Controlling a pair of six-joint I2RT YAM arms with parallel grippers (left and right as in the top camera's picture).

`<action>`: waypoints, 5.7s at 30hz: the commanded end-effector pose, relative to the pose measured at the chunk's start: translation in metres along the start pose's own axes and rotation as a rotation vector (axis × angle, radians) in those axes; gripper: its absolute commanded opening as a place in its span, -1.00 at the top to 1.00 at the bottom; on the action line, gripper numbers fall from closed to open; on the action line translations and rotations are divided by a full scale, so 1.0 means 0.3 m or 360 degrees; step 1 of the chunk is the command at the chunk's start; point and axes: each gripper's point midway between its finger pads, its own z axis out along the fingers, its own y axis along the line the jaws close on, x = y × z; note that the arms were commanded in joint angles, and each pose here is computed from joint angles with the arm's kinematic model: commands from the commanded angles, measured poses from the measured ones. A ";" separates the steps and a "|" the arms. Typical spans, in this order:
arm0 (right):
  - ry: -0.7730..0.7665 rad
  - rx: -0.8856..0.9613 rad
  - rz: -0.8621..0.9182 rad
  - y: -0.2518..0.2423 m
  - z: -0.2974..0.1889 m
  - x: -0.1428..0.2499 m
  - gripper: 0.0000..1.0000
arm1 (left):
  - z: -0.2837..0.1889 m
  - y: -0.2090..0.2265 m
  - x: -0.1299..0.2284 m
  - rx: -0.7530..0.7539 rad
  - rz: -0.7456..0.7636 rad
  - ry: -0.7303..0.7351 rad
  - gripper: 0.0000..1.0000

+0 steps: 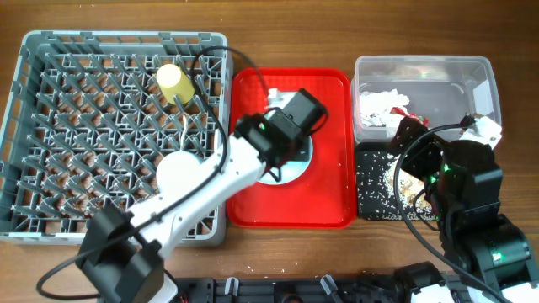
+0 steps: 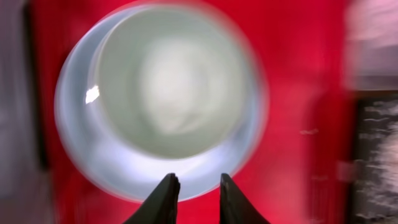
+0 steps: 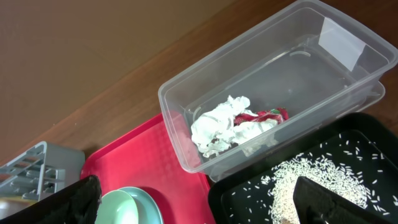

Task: Sort waste into correct bins and load items into the dishwasher rack
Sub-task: 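Carry the second light-blue bowl into the rack beside the yellow cup, then release the bowl in the rack and withdraw the left gripper, then grasp the edge of the light-blue plate on the red tray with the left gripper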

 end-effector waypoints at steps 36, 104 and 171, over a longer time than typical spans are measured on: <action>-0.0043 0.0003 0.0021 0.001 -0.012 -0.026 -0.99 | -0.355 0.468 -0.334 0.1637 -0.0633 0.0306 0.92; -0.0044 0.0002 0.0021 0.001 -0.013 -0.026 -0.99 | -0.183 0.745 -0.156 -0.0183 -0.0786 0.0357 0.43; -0.0043 0.0003 0.0021 0.001 -0.012 -0.026 -1.00 | 0.357 -0.135 0.142 -0.0080 0.0338 0.0343 0.27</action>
